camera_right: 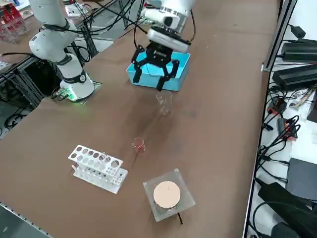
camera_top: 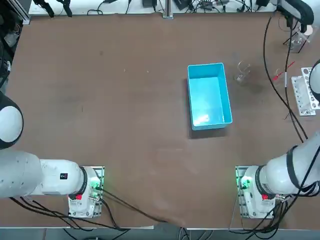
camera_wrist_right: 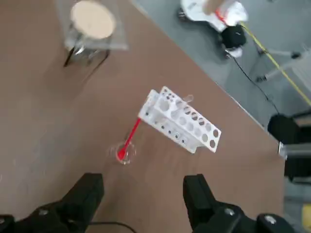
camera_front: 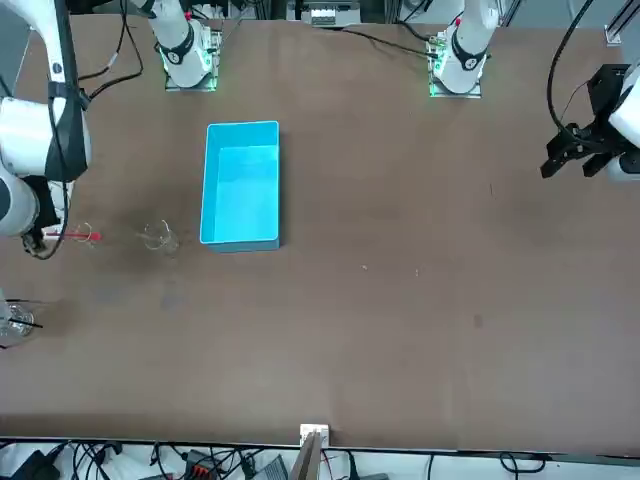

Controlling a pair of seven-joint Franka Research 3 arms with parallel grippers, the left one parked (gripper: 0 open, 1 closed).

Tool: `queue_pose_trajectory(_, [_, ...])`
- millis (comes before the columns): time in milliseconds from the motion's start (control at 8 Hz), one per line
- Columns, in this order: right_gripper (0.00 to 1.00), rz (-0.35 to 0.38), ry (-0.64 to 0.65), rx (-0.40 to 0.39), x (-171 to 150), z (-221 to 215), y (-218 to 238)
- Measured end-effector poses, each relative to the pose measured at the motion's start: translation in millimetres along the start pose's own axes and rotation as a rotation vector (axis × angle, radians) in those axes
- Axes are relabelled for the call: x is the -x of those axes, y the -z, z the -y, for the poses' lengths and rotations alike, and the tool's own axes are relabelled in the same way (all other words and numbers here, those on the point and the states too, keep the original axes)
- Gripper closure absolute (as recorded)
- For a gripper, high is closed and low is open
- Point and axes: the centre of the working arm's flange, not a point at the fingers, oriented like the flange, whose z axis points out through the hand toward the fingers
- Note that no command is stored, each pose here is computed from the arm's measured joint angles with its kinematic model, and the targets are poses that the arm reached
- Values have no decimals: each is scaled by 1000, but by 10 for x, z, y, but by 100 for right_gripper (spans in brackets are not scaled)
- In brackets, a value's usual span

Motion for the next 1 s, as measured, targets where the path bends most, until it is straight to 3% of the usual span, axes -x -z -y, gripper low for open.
queue_pose_trajectory(250, [0, 58, 309, -59, 80, -26, 148])
queue_pose_trajectory(500, [0, 147, 494, -179, 231, -1, 272])
queue_pose_trajectory(1000, [0, 124, 769, -314, 325, -149, 635])
